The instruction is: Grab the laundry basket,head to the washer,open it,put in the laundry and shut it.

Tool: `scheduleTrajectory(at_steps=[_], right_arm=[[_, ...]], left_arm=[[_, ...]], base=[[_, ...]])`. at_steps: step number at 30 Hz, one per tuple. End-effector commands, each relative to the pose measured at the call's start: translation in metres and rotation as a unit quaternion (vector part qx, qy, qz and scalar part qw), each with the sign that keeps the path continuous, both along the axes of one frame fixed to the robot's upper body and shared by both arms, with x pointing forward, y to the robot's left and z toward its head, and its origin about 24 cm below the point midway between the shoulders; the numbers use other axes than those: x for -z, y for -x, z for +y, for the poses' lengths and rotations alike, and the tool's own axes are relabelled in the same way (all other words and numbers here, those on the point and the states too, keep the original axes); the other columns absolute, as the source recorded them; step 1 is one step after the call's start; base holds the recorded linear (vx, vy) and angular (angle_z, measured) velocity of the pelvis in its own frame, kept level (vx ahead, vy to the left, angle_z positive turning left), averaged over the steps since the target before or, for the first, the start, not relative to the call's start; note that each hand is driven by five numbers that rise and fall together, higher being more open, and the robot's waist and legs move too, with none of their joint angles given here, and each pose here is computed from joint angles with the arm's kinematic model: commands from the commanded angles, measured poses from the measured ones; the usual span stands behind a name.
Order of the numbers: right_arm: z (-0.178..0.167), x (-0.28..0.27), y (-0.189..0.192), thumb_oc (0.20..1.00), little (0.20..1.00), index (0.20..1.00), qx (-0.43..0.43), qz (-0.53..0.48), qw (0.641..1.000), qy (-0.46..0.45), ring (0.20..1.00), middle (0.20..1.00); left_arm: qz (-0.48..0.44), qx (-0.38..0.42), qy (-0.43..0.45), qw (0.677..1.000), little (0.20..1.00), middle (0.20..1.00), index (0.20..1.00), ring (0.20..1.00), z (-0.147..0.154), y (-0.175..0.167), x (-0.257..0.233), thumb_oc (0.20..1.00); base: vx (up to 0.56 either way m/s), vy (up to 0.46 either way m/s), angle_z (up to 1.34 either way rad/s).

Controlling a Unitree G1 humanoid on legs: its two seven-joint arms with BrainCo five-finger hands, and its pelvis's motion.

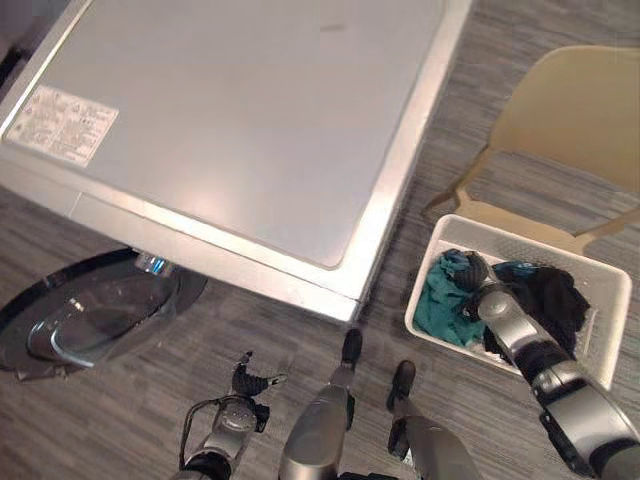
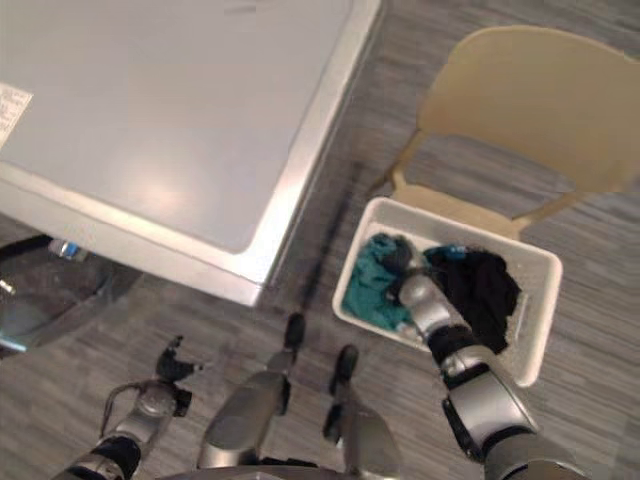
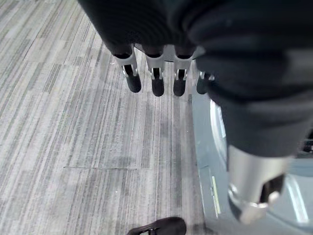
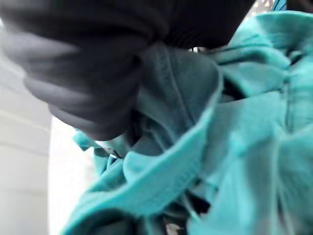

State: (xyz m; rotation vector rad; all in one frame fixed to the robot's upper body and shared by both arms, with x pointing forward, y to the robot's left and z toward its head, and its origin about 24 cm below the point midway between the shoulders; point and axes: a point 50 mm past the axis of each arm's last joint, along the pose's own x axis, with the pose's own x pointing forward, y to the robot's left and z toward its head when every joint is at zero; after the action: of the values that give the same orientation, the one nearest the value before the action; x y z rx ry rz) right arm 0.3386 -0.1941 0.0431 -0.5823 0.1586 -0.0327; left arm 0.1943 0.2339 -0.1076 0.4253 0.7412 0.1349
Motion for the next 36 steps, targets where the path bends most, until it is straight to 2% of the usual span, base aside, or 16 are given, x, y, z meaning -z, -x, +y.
scheduleTrajectory(at_steps=[1, 10, 13, 20, 23, 28, 33, 34, 36], right_arm=[[0.01, -0.012, 0.01, 0.2, 0.2, 0.2, -0.04, -0.057, 0.995, -0.073, 0.2, 0.2], [0.018, -0.057, 0.049, 0.2, 0.2, 0.2, -0.115, -0.173, 0.962, -0.176, 0.2, 0.2], [0.028, -0.063, 0.059, 0.2, 0.2, 0.2, -0.136, -0.19, 0.947, -0.219, 0.2, 0.2], [0.022, -0.059, 0.07, 0.2, 0.2, 0.2, -0.118, -0.201, 0.947, -0.22, 0.2, 0.2], [0.029, -0.068, 0.062, 0.2, 0.2, 0.2, -0.121, -0.218, 0.942, -0.224, 0.2, 0.2], [0.031, -0.076, 0.058, 0.2, 0.2, 0.2, -0.129, -0.23, 0.94, -0.217, 0.2, 0.2], [0.042, -0.082, 0.058, 0.2, 0.2, 0.2, -0.159, -0.235, 0.938, -0.199, 0.2, 0.2], [0.042, -0.082, 0.058, 0.2, 0.2, 0.2, -0.16, -0.235, 0.938, -0.199, 0.2, 0.2], [0.055, -0.086, 0.057, 0.2, 0.2, 0.2, -0.182, -0.237, 0.93, -0.215, 0.2, 0.2]], left_arm=[[0.044, -0.021, 0.009, 0.999, 1.0, 1.0, 1.0, 1.0, 0.001, 0.026, 0.015, 1.0], [0.037, -0.035, 0.026, 0.998, 1.0, 1.0, 1.0, 1.0, 0.005, 0.041, 0.013, 1.0], [-0.007, -0.014, 0.023, 1.0, 1.0, 1.0, 1.0, 1.0, 0.007, 0.023, -0.002, 1.0], [-0.065, 0.007, 0.029, 0.997, 1.0, 1.0, 1.0, 1.0, 0.004, 0.007, -0.022, 1.0], [-0.132, 0.013, 0.056, 0.99, 1.0, 1.0, 1.0, 1.0, -0.005, -0.006, -0.044, 1.0], [-0.165, 0.03, 0.069, 0.983, 1.0, 1.0, 1.0, 1.0, -0.015, -0.016, -0.056, 1.0], [-0.282, 0.163, 0.064, 0.943, 1.0, 1.0, 1.0, 1.0, -0.055, -0.049, -0.11, 1.0], [-0.282, 0.163, 0.064, 0.943, 1.0, 1.0, 1.0, 1.0, -0.055, -0.049, -0.11, 1.0], [-0.318, 0.208, 0.081, 0.921, 1.0, 1.0, 1.0, 1.0, -0.08, -0.061, -0.128, 1.0]], base=[[0.04, 0.034, -0.43], [0.03, 0.086, -0.3], [-0.17, 0.001, -0.46], [-0.26, -0.113, 0.4], [-0.31, -0.231, 0.34], [-0.28, -0.115, 0.25], [-0.34, -0.021, 0.86], [-0.13, 0.012, 0.47], [-0.1, 0.06, 0.61]])
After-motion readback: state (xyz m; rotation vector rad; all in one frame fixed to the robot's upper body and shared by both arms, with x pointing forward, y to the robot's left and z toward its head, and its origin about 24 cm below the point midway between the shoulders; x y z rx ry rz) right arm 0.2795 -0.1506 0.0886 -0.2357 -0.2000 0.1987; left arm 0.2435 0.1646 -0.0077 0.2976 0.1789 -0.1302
